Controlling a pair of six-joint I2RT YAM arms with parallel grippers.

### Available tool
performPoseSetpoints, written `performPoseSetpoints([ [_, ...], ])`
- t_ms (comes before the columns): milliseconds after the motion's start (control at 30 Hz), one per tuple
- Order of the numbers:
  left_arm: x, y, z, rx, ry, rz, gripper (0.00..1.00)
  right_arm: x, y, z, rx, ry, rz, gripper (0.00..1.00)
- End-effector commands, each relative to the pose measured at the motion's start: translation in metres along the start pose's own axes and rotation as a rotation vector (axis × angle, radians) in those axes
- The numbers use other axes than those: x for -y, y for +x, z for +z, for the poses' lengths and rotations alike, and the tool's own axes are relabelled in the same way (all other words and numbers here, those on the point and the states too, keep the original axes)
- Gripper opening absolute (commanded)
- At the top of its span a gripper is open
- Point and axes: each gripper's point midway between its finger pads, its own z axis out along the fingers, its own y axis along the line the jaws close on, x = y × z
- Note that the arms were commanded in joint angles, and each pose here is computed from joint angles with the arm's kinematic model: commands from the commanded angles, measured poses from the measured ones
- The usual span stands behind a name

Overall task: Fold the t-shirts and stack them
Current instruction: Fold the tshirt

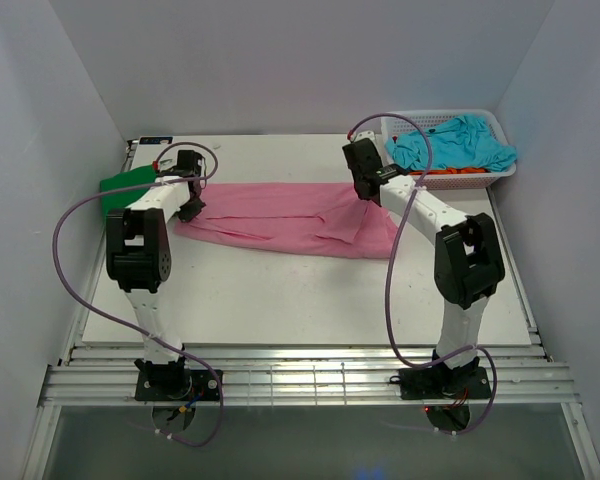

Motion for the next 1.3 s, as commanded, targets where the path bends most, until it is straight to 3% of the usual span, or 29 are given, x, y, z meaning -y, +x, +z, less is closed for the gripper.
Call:
performPoseSetpoints([
  [0, -0.006, -0.013, -0.008, 0.014, -0.007, -0.019, 0.00, 0.011, -0.027, 0.002, 0.053, 0.017, 0.027, 0.08],
  [533, -0.027, -0.009, -0.016, 0.006, -0.011, -0.086, 0.00, 0.027, -0.032, 0.011, 0.037, 0.055, 0.028, 0.08],
  [1000, -0.060, -0.026, -0.059, 0.077, 0.020, -0.172, 0.00, 0.029, -0.021, 0.014, 0.007, 0.063, 0.022, 0.08],
  [1267, -0.057, -0.029, -0.060, 0.064, 0.048, -0.177, 0.00, 0.028, -0.022, 0.017, 0.003, 0.061, 0.020, 0.08],
])
